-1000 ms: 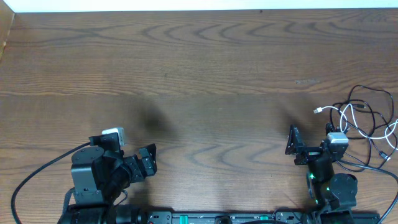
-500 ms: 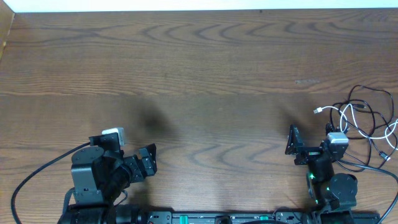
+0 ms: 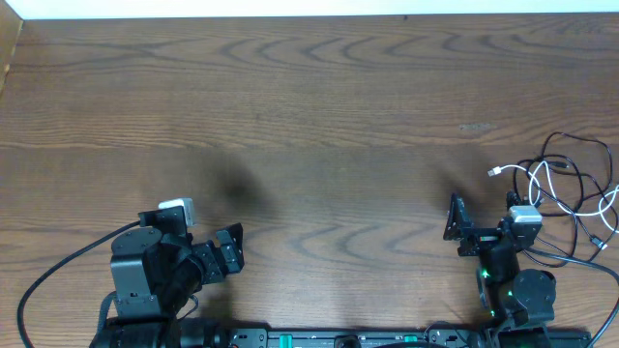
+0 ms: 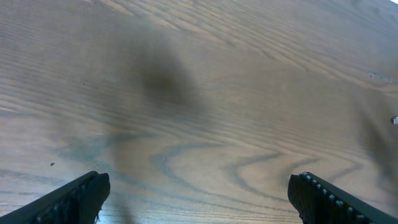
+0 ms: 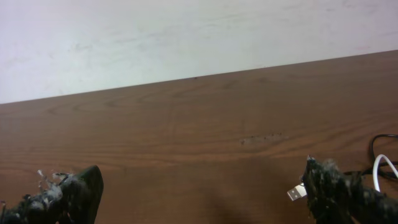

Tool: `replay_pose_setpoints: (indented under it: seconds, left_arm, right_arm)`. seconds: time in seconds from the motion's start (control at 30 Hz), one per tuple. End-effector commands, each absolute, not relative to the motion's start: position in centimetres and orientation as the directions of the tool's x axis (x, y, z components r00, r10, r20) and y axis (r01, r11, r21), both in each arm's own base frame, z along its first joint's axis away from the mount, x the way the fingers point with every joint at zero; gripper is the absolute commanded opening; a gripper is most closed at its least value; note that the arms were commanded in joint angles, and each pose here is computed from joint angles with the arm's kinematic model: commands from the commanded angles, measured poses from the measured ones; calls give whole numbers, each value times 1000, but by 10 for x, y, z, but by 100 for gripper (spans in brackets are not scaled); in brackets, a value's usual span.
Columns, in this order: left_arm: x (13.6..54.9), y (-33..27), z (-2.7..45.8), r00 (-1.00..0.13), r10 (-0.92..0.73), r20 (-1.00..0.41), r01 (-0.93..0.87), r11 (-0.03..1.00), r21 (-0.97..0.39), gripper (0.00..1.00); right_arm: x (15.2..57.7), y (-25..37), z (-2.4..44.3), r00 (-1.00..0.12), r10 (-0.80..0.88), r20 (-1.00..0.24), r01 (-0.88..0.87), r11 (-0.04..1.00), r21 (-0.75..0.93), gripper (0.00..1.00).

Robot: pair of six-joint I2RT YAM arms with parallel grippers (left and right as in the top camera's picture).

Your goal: Untangle cables

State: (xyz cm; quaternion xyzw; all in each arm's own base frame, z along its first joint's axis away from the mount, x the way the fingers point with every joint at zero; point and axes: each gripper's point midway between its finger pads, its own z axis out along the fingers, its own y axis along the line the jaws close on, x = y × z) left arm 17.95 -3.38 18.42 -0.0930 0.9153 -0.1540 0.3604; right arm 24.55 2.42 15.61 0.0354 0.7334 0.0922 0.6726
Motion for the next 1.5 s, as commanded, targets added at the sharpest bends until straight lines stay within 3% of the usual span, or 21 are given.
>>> replay_pose_setpoints:
  seconds: [0.0,1.47]
  left_arm:
    - [180,-31,182,-722,-297,-625,-83,934,-348,96]
    - [180,-31,182,-722,-297,-625,-82,934,-348,96]
  right_arm:
    - [245,24,154,-98,175,-980,-72,981,182,99]
    - [245,24,154,-98,175,-980,-72,981,182,99]
